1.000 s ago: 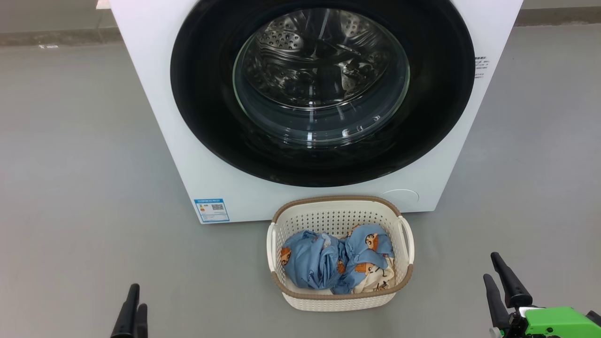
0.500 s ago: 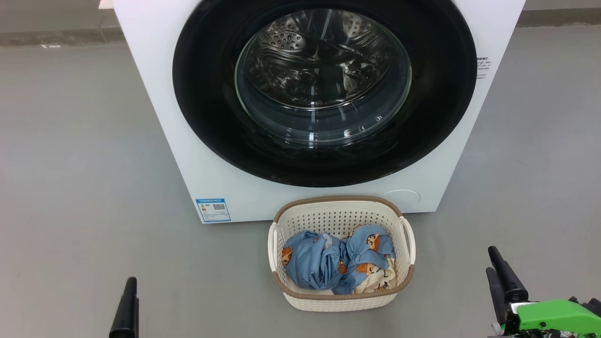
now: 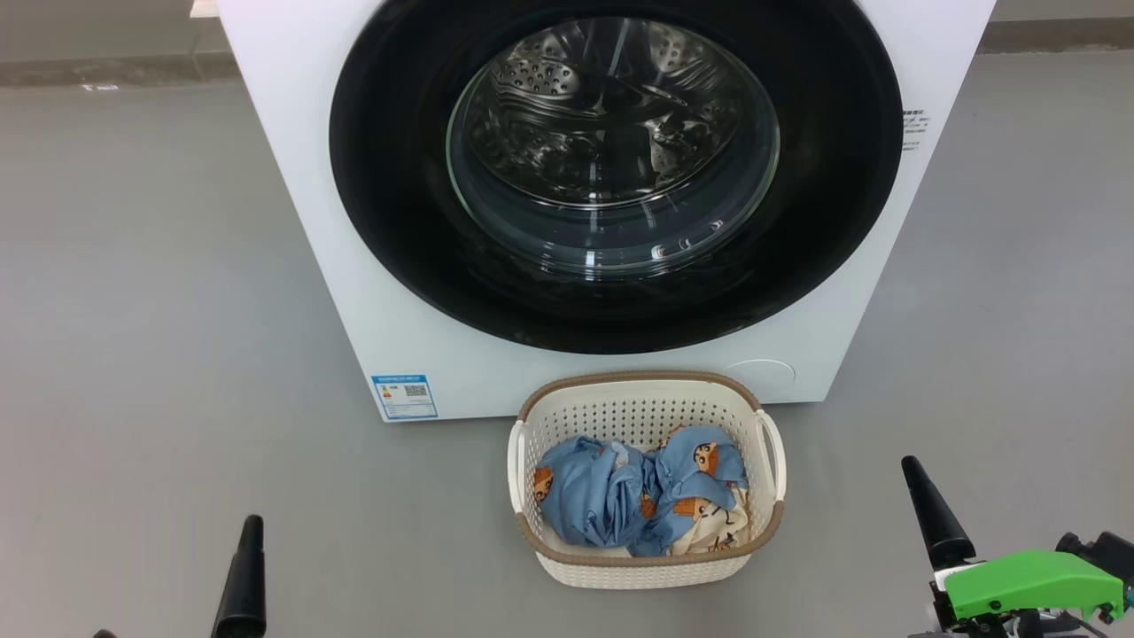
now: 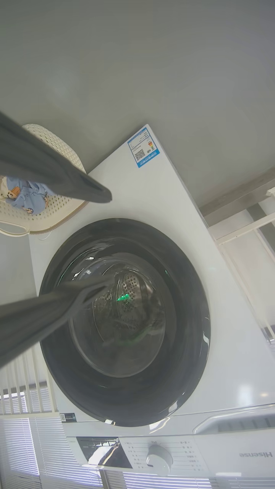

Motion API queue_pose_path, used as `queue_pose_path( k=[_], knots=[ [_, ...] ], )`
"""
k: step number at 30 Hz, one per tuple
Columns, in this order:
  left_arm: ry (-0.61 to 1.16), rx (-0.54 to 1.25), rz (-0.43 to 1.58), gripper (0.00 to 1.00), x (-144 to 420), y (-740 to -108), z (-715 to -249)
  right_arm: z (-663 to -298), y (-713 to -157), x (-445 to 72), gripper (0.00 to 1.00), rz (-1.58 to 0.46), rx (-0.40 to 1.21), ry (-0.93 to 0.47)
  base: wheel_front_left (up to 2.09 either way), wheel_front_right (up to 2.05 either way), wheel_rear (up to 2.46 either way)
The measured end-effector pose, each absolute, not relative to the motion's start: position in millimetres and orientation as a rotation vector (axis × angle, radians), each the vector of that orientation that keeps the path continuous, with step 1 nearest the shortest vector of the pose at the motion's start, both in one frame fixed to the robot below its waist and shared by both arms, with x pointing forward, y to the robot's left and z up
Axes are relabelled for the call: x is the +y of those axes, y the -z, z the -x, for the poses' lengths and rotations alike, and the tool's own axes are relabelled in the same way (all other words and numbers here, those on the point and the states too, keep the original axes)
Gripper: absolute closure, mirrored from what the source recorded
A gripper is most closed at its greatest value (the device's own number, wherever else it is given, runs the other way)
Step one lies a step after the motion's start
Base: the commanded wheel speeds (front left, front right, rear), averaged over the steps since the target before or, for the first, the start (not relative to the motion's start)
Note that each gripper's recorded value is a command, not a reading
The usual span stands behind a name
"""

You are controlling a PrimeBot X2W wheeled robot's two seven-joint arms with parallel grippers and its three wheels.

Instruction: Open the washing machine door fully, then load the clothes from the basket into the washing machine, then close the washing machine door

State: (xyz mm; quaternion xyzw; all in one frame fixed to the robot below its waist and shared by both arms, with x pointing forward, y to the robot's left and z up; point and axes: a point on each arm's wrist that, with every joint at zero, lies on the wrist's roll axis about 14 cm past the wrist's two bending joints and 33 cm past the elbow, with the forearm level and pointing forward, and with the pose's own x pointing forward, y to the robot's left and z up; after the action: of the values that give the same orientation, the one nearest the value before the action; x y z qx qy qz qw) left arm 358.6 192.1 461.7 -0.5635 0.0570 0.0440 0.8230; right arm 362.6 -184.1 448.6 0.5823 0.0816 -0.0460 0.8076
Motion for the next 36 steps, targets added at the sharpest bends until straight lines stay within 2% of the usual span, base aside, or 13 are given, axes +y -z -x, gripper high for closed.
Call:
queue_pose_path(
  k=[21,36],
  knots=[
    [-0.055,0.107,0.834,0.00,195.8,-467.5,-358.5,-369.2,-454.0,-175.7,0.00,-0.932,0.176,0.026,0.00,0.00,0.00],
    [-0.029,0.079,0.656,0.00,196.7,-474.7,-359.2,-372.5,-460.1,-168.6,0.00,-0.759,0.160,-0.029,0.00,0.00,0.00]
  ],
)
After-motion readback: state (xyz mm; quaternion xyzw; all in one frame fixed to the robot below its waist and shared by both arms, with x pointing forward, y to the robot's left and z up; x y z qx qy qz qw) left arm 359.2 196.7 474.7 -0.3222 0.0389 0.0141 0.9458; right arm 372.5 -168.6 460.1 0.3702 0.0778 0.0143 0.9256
